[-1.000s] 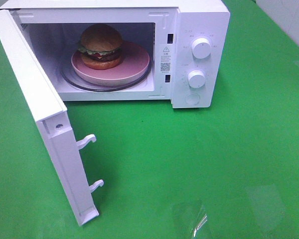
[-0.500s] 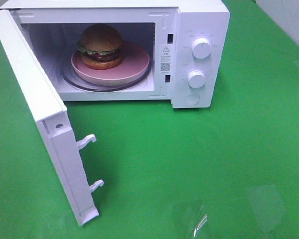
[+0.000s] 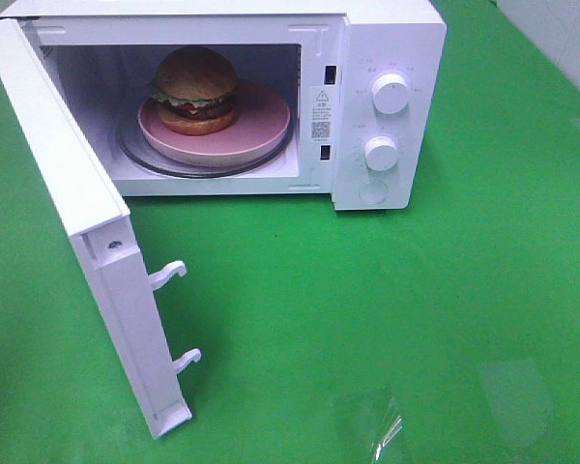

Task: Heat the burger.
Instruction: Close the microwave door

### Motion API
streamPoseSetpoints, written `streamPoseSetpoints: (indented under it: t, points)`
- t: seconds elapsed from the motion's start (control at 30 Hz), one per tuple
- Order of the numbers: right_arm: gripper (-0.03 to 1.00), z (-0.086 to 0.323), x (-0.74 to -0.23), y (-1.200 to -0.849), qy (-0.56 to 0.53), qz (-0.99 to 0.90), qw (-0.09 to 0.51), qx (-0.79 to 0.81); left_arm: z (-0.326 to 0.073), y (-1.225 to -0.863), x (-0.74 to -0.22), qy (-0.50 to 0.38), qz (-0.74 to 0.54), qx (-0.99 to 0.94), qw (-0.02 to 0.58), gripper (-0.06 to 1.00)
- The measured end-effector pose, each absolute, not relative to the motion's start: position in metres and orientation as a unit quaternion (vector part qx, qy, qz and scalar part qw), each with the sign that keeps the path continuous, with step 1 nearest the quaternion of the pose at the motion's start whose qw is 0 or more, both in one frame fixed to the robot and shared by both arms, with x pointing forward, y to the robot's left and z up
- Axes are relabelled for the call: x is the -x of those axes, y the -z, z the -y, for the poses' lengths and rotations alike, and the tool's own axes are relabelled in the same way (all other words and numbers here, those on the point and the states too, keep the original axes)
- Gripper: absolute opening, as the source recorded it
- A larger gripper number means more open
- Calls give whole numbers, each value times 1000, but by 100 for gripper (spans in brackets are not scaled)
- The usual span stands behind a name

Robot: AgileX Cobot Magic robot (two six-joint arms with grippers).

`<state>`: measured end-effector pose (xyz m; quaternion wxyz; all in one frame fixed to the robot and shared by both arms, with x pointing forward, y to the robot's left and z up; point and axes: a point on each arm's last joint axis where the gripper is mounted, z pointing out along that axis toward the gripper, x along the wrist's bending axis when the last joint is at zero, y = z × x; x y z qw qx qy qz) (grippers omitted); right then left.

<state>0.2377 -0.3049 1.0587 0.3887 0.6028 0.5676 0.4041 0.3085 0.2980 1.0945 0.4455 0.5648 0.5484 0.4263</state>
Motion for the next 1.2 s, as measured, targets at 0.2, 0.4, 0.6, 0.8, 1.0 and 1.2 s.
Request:
streamPoseSetpoints:
  t: [0.2,0.4,0.6,0.8,1.0,1.2]
  points:
    - [76,305,-238,-1059,-404,-568,389,-603,-300,-1083,-329,-462,-527,-530,478,0]
    - [76,305,-238,-1059,-404,-568,389,-603,-302,-1068,-339,-488,-515,-496,500,0]
    - [76,305,-238,-1059,-404,-568,389,-603,-305,-1034,-352,-498,-521,-481,499,0]
    - [76,305,-238,-1059,-404,-568,389,-603,-305,-1024,-364,-482,-538,-478,501,0]
    - [76,305,-238,-1059,-404,-568,389,-603,-303,-1016,-380,-475,-533,-499,492,0]
    - [76,305,-238,-1059,-404,-568,389,-603,-297,-995,-403,-447,-522,-551,473,0]
